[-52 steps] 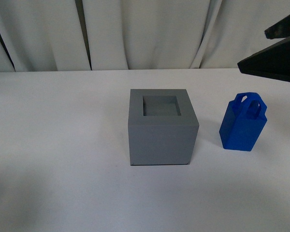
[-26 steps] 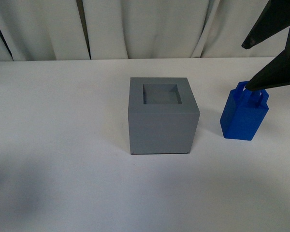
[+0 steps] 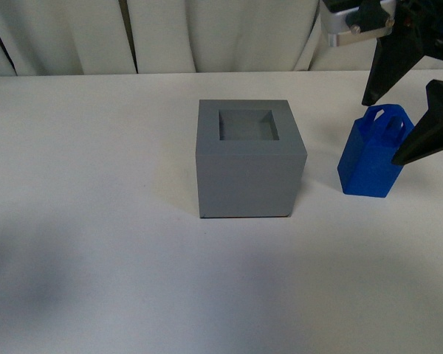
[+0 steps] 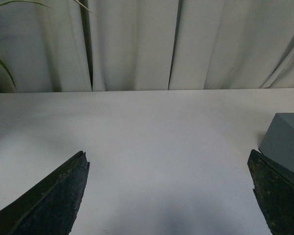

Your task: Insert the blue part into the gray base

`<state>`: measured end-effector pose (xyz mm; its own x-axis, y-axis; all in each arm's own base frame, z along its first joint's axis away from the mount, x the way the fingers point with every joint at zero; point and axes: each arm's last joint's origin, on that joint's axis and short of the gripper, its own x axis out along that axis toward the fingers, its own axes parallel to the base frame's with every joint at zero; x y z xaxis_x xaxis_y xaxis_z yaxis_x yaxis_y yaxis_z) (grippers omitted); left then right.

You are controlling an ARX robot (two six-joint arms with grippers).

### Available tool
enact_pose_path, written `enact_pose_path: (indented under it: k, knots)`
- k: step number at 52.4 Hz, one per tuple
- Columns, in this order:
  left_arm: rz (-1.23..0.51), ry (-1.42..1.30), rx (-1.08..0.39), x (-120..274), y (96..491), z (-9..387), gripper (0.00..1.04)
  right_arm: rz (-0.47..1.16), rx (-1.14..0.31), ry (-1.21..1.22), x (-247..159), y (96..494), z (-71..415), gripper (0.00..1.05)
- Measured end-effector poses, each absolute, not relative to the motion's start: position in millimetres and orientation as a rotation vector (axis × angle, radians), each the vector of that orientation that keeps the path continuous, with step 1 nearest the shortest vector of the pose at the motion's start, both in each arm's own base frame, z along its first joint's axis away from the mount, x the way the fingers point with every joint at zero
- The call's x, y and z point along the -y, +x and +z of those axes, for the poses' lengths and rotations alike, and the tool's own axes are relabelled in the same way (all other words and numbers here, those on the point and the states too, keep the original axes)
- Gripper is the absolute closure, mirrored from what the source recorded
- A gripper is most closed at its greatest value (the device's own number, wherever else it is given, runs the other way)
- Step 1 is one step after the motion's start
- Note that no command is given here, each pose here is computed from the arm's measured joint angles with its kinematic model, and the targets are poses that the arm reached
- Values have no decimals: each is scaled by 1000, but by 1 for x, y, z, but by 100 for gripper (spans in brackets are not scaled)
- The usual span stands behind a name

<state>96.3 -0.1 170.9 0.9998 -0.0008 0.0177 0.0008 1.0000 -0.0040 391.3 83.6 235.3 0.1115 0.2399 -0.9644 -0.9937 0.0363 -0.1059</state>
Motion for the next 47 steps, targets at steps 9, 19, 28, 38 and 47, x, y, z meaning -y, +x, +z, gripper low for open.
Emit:
enact_pose_path:
  k: [9, 19, 28, 38, 47]
  knots:
    - [-1, -4, 18, 0, 96, 171, 6, 1216, -988, -1074, -82, 395, 227, 7]
    - [-1, -4, 18, 0, 96, 171, 6, 1189, -980, -1105, -82, 401, 220, 7]
    - [-1, -4, 18, 0, 96, 171, 6, 1192, -990, -1099, -84, 404, 212, 7]
    - [-1, -4, 18, 0, 96, 171, 6, 1176, -992, -1104, -86, 408, 206, 8]
    - [-1, -4, 18, 0, 96, 171, 6, 1173, -995, -1097, -86, 409, 204, 39]
